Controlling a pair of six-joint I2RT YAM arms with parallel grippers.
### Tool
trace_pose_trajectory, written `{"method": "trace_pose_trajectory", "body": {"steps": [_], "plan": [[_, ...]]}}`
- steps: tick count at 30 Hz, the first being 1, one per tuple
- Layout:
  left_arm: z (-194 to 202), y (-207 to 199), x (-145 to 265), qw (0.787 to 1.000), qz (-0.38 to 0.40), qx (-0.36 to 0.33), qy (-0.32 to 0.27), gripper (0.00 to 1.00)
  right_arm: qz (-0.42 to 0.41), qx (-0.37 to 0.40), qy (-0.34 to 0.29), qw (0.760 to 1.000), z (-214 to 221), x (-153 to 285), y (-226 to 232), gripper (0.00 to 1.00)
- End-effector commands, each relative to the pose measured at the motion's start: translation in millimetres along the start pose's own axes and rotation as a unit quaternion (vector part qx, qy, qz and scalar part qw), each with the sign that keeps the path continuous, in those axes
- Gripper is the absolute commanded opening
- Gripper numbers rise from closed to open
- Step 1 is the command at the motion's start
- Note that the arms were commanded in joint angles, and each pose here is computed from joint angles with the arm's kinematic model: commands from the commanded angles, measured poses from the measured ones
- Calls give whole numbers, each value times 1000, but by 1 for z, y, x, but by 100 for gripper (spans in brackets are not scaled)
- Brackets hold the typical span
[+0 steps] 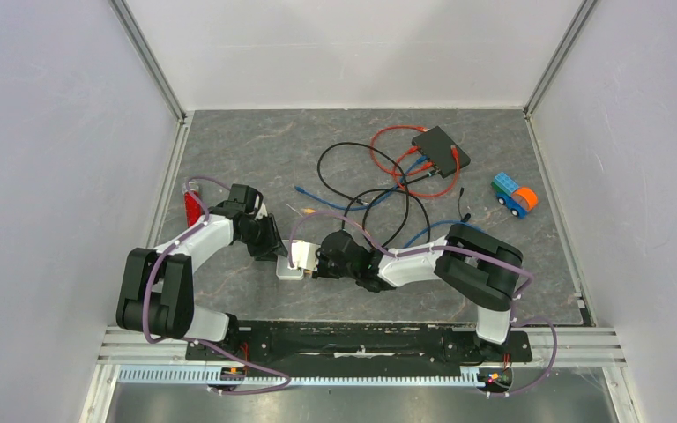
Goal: Insert the plug into the switch port
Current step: Insert the connector into the switch port.
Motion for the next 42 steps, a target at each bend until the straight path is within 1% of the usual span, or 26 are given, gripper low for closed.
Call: {"method": "trace_pose_trajectory", "body": {"steps": [1,10,15,16,20,26,32,36,42], "plan": [[1,-21,-3,998,67,10,10,39,-21,14,7,1000,-1,-4,6,0],[1,-22,-4,997,72,11,11,38,-29,31,27,999,4,-5,8,0],[1,-23,-4,997,72,10,11,38,-31,30,33,999,5,-6,8,0],[1,-22,-4,997,72,11,12,38,-21,29,40,999,5,-6,5,0],[2,-22,-3,997,72,10,13,37,-26,26,56,998,7,-8,6,0],[3,-24,-3,997,79,12,15,37,-29,29,63,997,7,-5,5,0],[5,-29,-5,994,104,17,18,37,-33,28,9,999,-3,-4,8,0],[8,-31,-7,993,117,21,24,36,-29,26,-2,999,-7,-9,7,0],[8,-38,-8,988,148,23,28,35,-27,25,-18,999,-24,-17,1,0]]}}
Point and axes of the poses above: each gripper's point midway between its finger pads, its own x axis back along the fingers, its own y axis along the line the jaws close on, z = x × y, the point moved 4 cm from there along x, back along the fingers, and after that the axes turned 7 degrees about -x, right-handed, at the moved point
